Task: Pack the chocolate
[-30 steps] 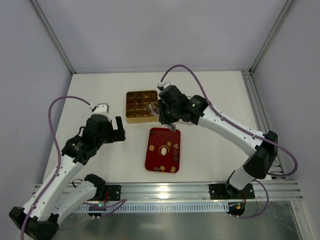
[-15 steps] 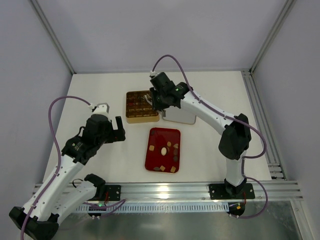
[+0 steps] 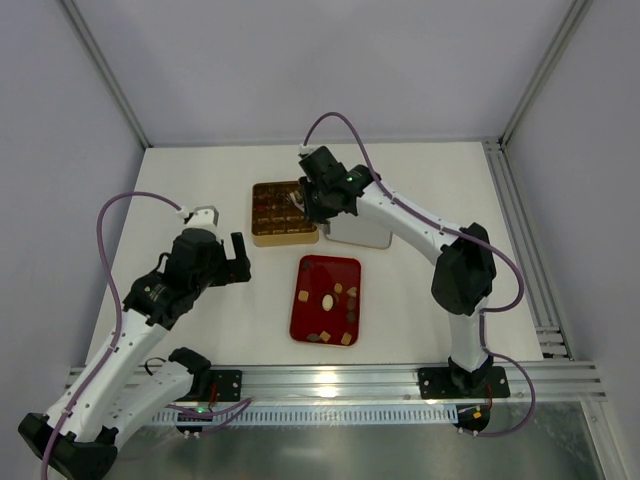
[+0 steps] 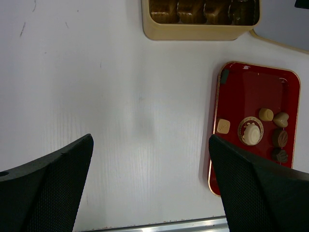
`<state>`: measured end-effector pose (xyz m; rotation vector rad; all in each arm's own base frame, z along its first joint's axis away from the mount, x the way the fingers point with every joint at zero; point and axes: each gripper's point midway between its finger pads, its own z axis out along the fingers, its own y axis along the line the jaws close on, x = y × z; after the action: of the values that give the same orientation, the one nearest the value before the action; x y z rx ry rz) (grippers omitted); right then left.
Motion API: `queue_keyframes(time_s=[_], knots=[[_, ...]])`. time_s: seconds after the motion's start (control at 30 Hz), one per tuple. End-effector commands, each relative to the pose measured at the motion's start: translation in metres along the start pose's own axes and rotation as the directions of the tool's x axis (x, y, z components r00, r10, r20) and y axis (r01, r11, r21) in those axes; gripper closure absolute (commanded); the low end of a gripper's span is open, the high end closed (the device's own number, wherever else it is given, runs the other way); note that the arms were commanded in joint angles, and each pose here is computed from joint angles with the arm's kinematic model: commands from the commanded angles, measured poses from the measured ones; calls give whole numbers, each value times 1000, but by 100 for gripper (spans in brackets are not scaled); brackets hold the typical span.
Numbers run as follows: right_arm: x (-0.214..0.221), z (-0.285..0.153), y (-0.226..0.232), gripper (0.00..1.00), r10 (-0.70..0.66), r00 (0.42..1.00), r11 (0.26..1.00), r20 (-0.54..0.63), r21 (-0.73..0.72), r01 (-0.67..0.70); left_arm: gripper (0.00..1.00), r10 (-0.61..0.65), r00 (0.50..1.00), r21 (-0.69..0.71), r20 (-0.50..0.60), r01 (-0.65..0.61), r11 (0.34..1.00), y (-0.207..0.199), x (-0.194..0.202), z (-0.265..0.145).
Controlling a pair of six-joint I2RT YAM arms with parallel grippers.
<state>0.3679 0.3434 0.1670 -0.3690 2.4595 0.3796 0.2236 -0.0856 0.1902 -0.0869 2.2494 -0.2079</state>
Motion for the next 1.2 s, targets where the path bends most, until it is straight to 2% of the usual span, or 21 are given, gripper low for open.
queue_keyframes(time_s=[0.0, 0.57, 0.8, 0.93, 1.0, 1.17], knots=[[-25, -3, 6, 67, 7, 997, 1000, 78, -22, -5, 0, -5, 1000, 1, 27, 5, 1000, 0, -6, 0], [-25, -5, 6, 54, 8, 997, 1000, 75, -28, -6, 0, -4, 1000, 1, 30, 4, 1000, 0, -7, 0], [-41, -36, -7, 54, 32, 991, 999, 130, -16, -30, 0, -5, 1000, 5, 28, 5, 1000, -1, -7, 0], [-46, -69, -53, 54, 108, 978, 994, 179, 5, -111, 0, -6, 999, 9, 33, 5, 1000, -1, -7, -1], [-47, -76, -92, 54, 177, 963, 982, 201, 34, -187, 0, -6, 999, 16, 38, 5, 1000, -2, -8, -3], [-21, -87, -181, 53, 278, 933, 933, 230, 166, -319, 0, -10, 999, 29, 42, 9, 1000, -4, -9, -4]])
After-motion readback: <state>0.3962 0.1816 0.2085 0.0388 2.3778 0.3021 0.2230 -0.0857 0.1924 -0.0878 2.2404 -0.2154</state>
